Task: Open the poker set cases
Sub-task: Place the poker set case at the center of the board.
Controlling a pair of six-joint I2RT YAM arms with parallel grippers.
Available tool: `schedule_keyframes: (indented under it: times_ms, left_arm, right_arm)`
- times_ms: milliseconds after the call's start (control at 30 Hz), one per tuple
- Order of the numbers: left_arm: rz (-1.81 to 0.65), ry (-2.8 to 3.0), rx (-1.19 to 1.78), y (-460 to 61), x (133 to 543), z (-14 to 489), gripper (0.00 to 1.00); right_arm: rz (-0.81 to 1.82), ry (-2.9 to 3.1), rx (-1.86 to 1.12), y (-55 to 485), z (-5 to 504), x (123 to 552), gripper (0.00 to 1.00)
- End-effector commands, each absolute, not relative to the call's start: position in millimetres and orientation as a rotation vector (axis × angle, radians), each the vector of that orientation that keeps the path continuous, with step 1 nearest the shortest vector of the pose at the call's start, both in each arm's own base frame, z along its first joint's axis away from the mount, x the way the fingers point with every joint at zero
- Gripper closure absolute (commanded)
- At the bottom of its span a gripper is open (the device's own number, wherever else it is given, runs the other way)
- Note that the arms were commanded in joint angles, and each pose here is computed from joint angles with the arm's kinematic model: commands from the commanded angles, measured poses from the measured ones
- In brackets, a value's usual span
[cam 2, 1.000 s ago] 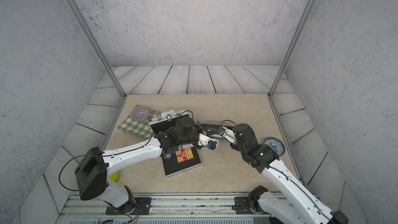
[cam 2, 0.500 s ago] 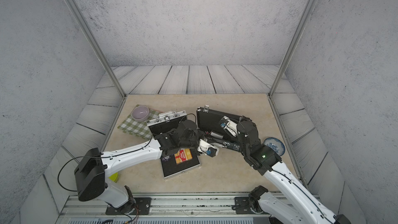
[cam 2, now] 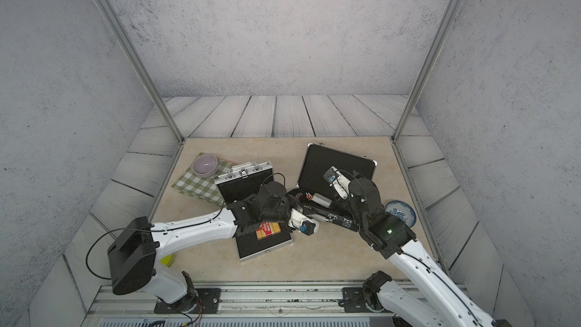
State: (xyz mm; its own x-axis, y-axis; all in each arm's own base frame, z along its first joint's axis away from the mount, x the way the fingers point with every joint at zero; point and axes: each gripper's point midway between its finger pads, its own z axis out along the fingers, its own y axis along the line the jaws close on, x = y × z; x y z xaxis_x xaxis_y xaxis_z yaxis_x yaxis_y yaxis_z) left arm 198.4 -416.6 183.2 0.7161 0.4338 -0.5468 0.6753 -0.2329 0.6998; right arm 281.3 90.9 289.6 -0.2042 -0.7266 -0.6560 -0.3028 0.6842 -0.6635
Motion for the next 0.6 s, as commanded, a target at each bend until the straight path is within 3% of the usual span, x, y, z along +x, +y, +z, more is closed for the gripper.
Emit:
schedule_keyframes:
  times_ms: [0,233,567]
  left_arm:
    - [-0.334,0.971,1.820,-410.4,197.2,161.9,1.00]
    - [-0.243,1.082,1.868,-408.8,191.4,116.4,1.00]
    - [-0.308,1.107,1.835,-439.5,196.3,93.6,1.00]
  right_arm:
    - [-0.367,1.788,-0.712,96.1,300.4,281.0,0.38]
    - [-0.317,1.818,-0.651,101.2,294.2,288.3,0.38]
    - [-0.305,1.822,-0.584,93.7,294.3,283.5,0.37]
